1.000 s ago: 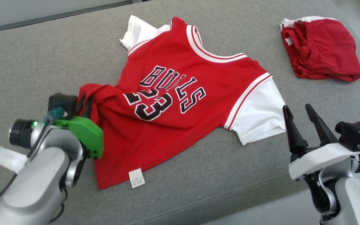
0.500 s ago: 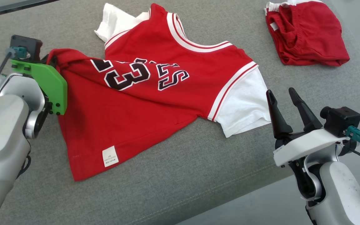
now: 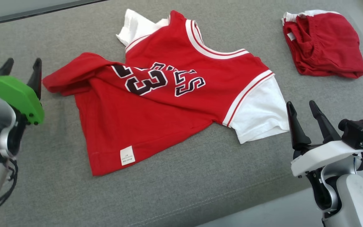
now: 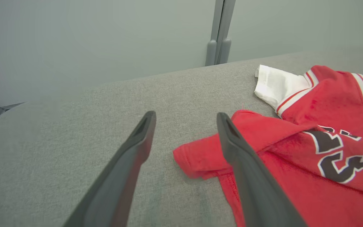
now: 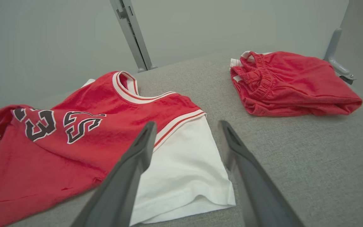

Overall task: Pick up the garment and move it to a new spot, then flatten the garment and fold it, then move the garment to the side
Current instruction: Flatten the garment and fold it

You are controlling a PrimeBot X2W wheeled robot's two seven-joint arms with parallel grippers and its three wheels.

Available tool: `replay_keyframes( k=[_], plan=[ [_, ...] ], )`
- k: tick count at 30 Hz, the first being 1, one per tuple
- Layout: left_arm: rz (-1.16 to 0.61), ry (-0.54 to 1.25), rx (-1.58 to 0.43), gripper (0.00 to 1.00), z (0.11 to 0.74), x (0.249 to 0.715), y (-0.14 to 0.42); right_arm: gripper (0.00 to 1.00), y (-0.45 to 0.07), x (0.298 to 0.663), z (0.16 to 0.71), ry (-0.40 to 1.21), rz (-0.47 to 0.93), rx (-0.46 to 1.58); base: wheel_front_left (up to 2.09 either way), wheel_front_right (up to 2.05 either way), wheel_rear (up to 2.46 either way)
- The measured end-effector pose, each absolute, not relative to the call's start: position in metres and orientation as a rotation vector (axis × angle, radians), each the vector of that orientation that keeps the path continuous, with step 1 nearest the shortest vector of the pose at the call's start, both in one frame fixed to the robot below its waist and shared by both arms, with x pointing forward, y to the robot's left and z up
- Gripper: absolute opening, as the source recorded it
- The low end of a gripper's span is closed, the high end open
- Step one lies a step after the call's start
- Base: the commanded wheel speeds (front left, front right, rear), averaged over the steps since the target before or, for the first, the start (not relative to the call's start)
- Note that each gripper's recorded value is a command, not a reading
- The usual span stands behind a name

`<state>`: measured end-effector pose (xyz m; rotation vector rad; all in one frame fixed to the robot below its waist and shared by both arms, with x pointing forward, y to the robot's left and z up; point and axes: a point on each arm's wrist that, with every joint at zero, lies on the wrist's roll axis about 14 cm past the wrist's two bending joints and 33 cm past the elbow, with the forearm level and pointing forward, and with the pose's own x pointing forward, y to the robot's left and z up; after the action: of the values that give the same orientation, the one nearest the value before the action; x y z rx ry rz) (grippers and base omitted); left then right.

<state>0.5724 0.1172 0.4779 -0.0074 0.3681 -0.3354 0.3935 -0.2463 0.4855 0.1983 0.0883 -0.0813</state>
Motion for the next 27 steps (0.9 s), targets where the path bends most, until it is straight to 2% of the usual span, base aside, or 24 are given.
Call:
replay_keyframes(
  k=[6, 7, 12, 22, 27],
  plan=[
    [-0.258, 0.356, -0.069, 1.00, 0.477, 0.521, 0.143, 1.00, -0.227, 0.397, 0.496, 0.069, -0.022, 0.209, 0.00, 0.00, 0.00],
    [-0.251, 0.374, -0.109, 1.00, 0.470, 0.500, 0.142, 1.00, -0.221, 0.398, 0.497, 0.070, -0.002, 0.212, 0.00, 0.00, 0.00],
    [-0.289, 0.457, -0.205, 1.00, 0.448, 0.450, 0.117, 1.00, -0.204, 0.403, 0.506, 0.055, 0.048, 0.220, 0.00, 0.00, 0.00],
    [-0.385, 0.632, -0.264, 1.00, 0.406, 0.416, 0.068, 1.00, -0.206, 0.404, 0.503, 0.070, 0.045, 0.210, 0.00, 0.00, 0.00],
    [-0.389, 0.689, -0.247, 1.00, 0.388, 0.411, 0.064, 1.00, -0.212, 0.401, 0.500, 0.077, 0.025, 0.208, 0.00, 0.00, 0.00]
  ],
)
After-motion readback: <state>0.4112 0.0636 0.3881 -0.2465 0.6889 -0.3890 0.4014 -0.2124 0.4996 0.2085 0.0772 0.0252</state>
